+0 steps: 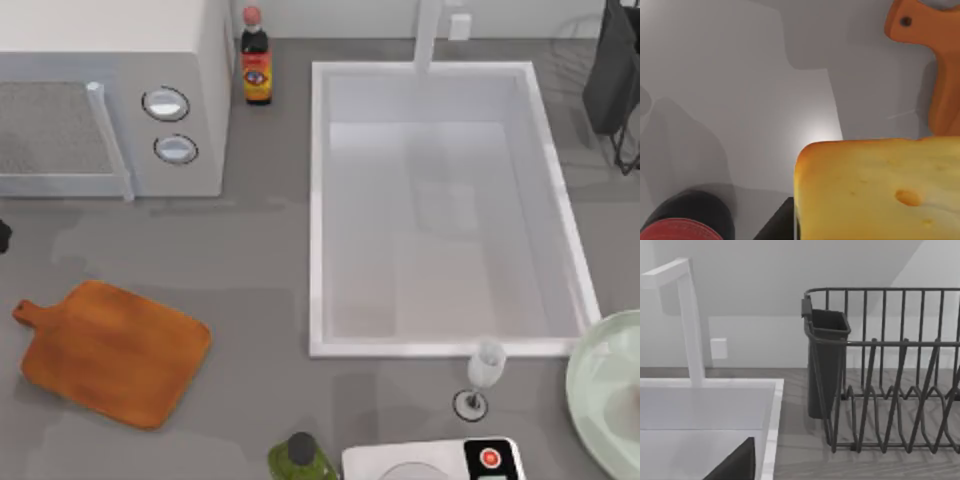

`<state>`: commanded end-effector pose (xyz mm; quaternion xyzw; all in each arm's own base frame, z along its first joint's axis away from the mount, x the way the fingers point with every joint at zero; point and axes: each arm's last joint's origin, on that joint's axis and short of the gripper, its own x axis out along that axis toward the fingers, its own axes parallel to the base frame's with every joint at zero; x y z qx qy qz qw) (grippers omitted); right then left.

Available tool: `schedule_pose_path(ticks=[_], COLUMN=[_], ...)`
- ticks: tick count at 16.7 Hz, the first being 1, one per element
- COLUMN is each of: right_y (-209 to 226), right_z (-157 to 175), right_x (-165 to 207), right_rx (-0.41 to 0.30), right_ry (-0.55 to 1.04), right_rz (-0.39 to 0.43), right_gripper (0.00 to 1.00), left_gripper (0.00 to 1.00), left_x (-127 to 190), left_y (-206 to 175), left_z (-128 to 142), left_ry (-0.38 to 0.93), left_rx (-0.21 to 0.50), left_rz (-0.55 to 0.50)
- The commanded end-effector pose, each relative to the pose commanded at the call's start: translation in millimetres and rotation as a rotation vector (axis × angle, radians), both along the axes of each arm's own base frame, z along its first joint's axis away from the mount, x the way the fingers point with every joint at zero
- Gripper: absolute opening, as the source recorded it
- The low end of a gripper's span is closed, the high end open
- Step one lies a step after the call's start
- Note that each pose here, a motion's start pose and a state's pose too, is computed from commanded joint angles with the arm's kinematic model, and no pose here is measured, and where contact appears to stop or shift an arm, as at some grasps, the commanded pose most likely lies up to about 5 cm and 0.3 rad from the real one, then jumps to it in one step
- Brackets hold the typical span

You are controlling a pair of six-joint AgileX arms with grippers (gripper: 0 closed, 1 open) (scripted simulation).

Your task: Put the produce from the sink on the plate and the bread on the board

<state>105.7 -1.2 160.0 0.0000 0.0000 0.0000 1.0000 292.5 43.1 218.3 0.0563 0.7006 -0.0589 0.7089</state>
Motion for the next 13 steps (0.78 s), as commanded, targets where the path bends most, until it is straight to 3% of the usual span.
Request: schedule_pose_path(ticks=[6, 13], right_y=[0, 0], right_z=[0, 0], right_x=[0, 0], right_rx=[0.000, 0.000], right_ry=[0.000, 0.000], right_rz=[0.000, 0.000], right_gripper=[1.00, 1.00], left_gripper=[0.00, 0.00], left_x=[3, 10], left_y=[-6, -30], left_z=[-3, -13], left_ry=[0.015, 0.046], left_rx=[0.000, 0.016], left_rz=[0.109, 0.483])
